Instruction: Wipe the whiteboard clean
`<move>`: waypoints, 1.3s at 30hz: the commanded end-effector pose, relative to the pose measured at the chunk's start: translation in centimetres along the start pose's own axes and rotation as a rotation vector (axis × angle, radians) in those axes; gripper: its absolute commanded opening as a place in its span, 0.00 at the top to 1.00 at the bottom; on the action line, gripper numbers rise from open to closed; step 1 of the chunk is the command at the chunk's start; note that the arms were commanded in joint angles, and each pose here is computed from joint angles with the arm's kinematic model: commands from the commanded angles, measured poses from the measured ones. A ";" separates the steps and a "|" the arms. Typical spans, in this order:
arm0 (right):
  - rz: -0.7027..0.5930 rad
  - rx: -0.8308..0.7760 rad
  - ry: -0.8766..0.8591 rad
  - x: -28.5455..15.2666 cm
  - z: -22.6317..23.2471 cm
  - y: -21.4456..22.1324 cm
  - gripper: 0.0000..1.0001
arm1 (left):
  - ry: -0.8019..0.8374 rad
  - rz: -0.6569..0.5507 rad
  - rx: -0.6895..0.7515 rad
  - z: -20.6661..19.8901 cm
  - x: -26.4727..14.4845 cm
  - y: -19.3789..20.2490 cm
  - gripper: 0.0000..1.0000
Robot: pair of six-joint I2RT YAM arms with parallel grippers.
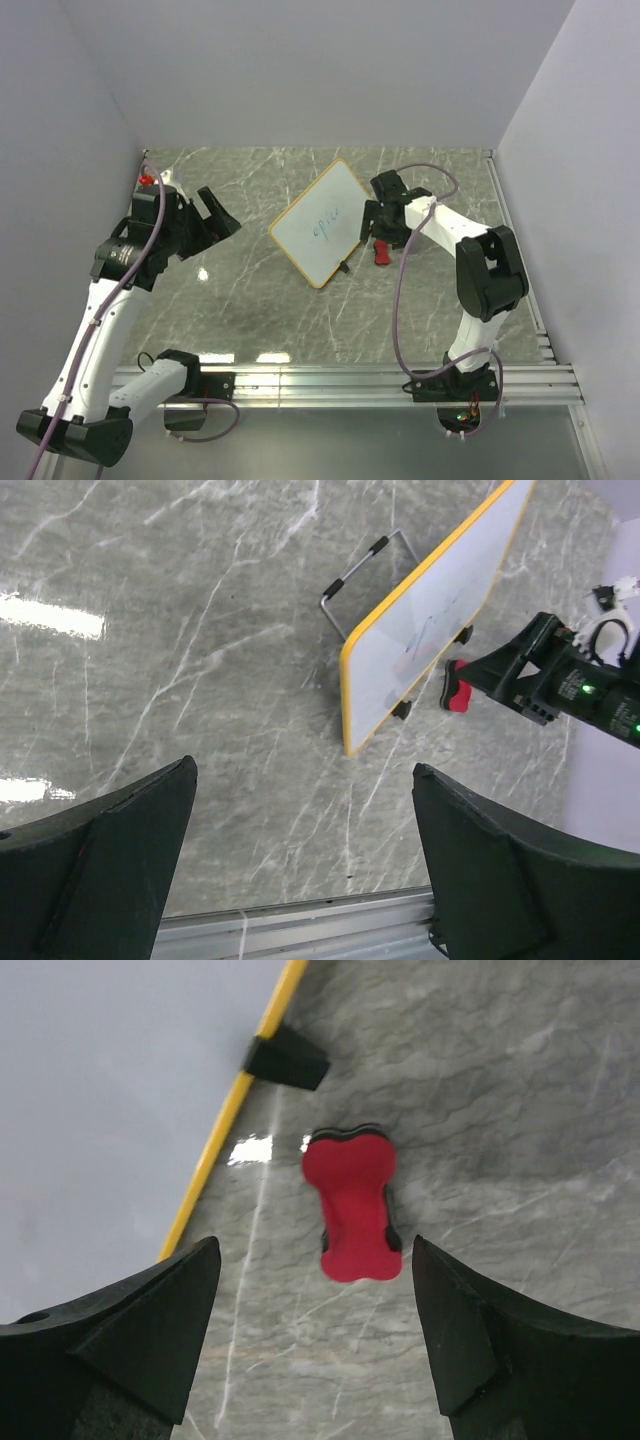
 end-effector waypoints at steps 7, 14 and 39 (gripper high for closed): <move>-0.002 0.025 -0.015 1.7 -0.9 -0.1 0.27 | 0.018 -0.044 0.012 -1.0 -1.5 -1.7 0.07; 0.013 0.040 -0.016 3.2 -1.3 1.1 0.32 | 0.054 -0.036 0.038 -1.9 -0.6 -2.5 0.08; -0.036 0.050 -0.067 -2.7 -1.1 0.1 1.00 | 0.323 0.051 0.259 -7.7 13.8 -7.3 0.28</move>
Point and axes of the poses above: each gripper's point midway between its finger pads, its own x axis out along the fingers, its own z axis along the line the jaws close on, y = z × x, the point moved 3 cm from there along -x, back along the fingers, and after that the axes turned 8 degrees about x, right-handed, at the moved point
